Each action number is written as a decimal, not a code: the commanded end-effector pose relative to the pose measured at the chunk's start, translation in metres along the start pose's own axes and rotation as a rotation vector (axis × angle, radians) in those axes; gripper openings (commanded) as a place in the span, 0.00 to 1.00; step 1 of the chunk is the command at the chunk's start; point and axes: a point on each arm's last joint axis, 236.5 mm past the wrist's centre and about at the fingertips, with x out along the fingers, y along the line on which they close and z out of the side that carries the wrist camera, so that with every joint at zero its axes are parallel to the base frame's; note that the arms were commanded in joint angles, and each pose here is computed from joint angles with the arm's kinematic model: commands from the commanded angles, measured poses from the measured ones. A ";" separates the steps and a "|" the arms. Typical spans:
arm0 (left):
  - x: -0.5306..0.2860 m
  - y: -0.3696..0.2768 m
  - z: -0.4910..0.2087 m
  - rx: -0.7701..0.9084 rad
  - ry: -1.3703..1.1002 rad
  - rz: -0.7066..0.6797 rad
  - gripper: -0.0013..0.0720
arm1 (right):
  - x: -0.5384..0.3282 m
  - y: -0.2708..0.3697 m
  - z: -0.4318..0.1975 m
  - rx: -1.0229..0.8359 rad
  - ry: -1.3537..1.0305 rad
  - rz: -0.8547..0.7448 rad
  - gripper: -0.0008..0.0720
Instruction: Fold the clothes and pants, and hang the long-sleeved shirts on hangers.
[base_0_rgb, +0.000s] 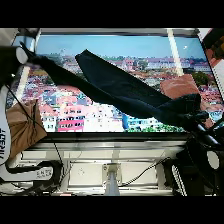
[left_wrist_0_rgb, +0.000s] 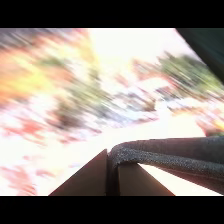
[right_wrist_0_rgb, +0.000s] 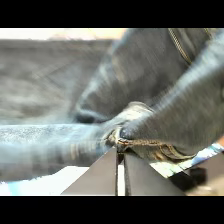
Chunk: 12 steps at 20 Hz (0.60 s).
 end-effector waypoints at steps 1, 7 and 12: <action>-0.026 0.048 0.048 0.174 -0.137 0.180 0.06 | 0.011 0.010 0.010 0.005 -0.025 0.024 0.06; -0.036 0.092 -0.056 0.190 0.301 0.280 0.06 | 0.007 -0.029 -0.043 0.015 0.204 -0.150 0.06; -0.049 0.074 -0.198 0.097 0.796 0.150 0.06 | -0.015 -0.061 -0.088 0.012 0.408 -0.294 0.06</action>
